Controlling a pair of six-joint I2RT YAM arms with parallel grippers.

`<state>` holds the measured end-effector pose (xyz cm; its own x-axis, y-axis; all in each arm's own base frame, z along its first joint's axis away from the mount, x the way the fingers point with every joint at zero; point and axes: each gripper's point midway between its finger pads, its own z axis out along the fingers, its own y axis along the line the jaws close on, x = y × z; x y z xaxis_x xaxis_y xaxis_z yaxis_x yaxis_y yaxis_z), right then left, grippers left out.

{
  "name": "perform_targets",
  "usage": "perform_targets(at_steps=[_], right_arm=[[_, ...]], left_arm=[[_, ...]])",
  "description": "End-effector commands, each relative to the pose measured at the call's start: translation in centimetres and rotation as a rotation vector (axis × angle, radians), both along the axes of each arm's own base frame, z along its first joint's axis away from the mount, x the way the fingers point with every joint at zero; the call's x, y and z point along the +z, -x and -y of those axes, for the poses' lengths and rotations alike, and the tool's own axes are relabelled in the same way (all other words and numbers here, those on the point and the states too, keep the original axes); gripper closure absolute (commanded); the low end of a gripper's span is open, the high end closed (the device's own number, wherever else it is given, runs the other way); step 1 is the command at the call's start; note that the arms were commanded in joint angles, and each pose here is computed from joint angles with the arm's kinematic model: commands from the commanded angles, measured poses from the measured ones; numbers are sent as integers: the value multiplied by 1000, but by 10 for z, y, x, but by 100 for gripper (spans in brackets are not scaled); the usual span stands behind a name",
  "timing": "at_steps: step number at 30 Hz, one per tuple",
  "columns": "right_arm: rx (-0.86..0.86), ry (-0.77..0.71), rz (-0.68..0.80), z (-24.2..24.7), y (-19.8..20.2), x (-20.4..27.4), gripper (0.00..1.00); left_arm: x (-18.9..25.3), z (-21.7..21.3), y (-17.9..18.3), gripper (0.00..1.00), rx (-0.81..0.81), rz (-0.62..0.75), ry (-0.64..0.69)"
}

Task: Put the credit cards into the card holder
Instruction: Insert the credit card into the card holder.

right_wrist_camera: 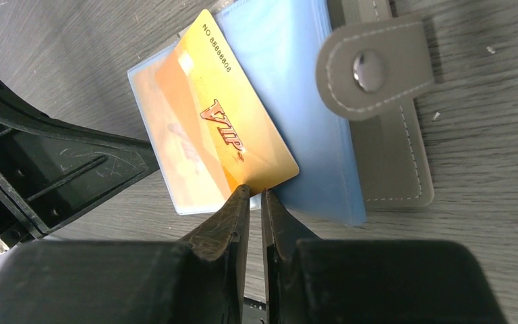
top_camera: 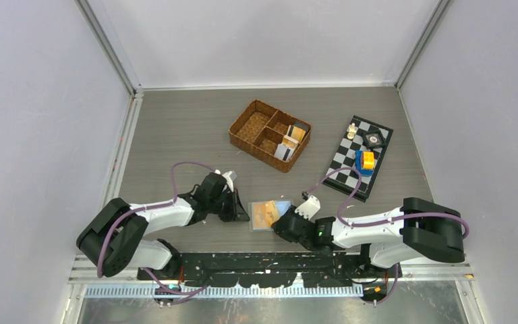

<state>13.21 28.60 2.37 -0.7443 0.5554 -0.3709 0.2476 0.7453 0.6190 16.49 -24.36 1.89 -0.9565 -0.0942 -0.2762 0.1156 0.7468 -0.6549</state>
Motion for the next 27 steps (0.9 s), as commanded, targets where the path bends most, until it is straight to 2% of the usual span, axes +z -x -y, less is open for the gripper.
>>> perform_targets(at_steps=[1,16,23,27], right_arm=[[-58,-147,100,-30,-22,40,83],[-24,-123,117,-30,-21,44,82],[93,112,212,-9,-44,72,59],[173,167,135,5,-66,59,52]], left_arm=[[2,7,16,100,-47,-24,35],[5,1,12,100,-32,5,6],[17,2,6,93,2,31,25],[23,5,5,78,12,31,47]])
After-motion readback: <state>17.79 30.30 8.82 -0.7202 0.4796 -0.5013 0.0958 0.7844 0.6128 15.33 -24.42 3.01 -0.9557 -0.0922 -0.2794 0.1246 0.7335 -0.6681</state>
